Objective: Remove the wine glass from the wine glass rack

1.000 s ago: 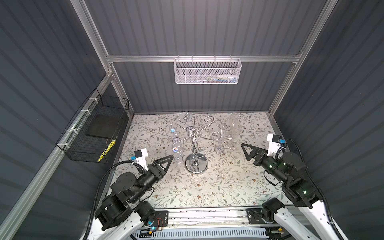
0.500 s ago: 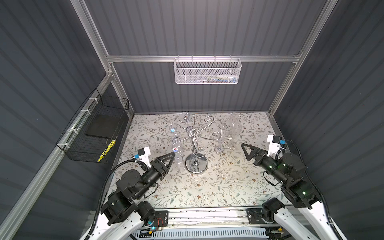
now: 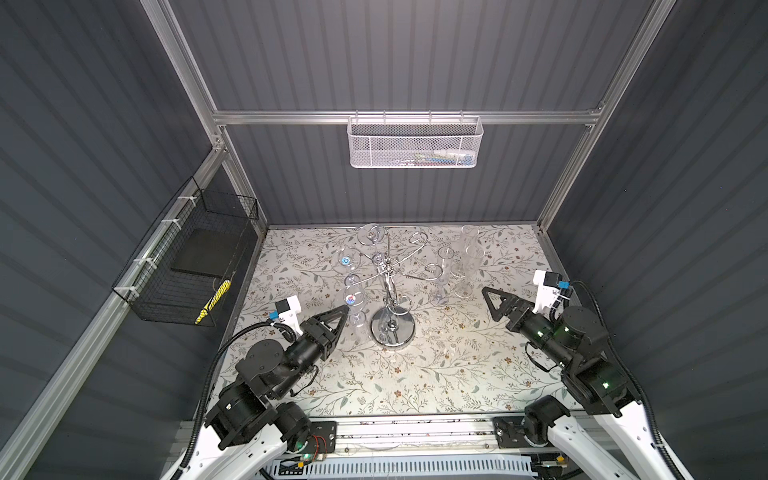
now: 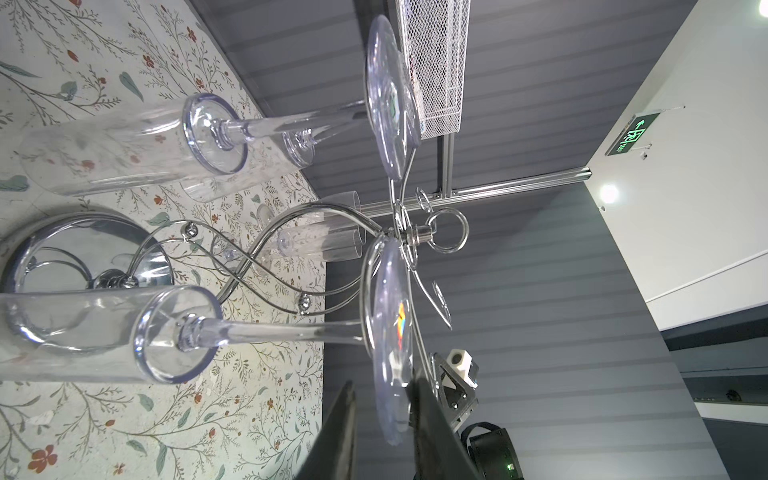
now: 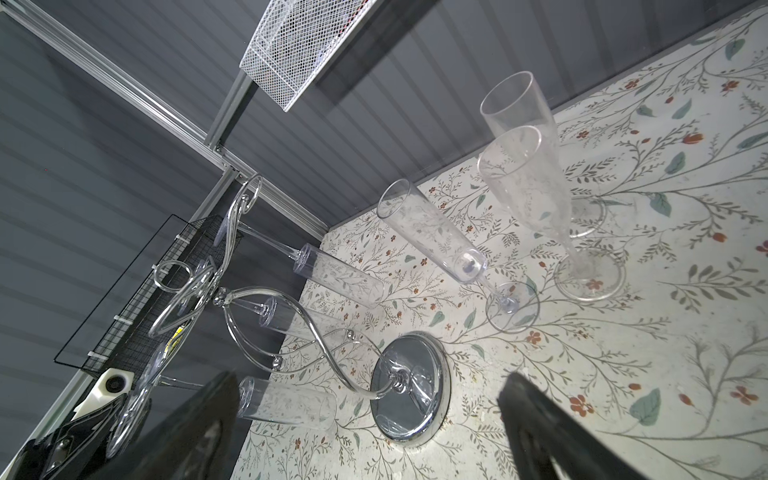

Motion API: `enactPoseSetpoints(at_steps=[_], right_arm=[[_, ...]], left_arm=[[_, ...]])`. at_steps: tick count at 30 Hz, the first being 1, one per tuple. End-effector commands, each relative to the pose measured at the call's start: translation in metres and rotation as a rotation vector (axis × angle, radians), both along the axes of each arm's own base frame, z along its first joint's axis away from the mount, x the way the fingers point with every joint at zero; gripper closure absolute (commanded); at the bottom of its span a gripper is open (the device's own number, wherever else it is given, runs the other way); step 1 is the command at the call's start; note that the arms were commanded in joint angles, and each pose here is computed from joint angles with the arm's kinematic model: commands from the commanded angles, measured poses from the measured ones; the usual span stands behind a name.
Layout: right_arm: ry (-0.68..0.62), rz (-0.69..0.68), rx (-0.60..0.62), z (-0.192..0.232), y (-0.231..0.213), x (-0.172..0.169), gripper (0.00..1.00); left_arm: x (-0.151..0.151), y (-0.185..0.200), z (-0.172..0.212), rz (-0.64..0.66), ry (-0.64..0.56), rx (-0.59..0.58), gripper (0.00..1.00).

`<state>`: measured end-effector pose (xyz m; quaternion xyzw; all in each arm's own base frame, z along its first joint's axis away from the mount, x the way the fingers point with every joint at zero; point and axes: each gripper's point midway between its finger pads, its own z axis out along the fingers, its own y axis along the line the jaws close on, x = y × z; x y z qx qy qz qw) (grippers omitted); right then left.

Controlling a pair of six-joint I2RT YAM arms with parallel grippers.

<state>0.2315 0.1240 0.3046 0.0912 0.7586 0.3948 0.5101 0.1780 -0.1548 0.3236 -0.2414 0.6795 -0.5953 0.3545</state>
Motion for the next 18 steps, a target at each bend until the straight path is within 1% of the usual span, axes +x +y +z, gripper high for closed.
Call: enactPoseSetpoints(at_steps=[1, 8, 14, 18], right_arm=[[-0.013, -0.004, 0.012, 0.0024, -0.0009, -0.0007, 0.01], [-0.013, -0.016, 0.017, 0.0009, -0.0038, -0.0024, 0.01], [-0.001, -0.020, 0.028, -0.0045, -0.0042, -0.0030, 0.01], [-0.002, -0.024, 0.027, -0.0048, -0.0052, -0.0035, 0.01]], left_arm=[[0.0019, 0.0009, -0.0013, 0.014, 0.007, -0.012, 0.78], [0.0006, 0.0045, 0.0006, 0.022, 0.006, 0.018, 0.85], [-0.0006, 0.0070, -0.0015, 0.028, 0.015, 0.010, 0.90], [-0.0007, 0.0076, 0.0001, 0.030, 0.011, -0.011, 0.96]])
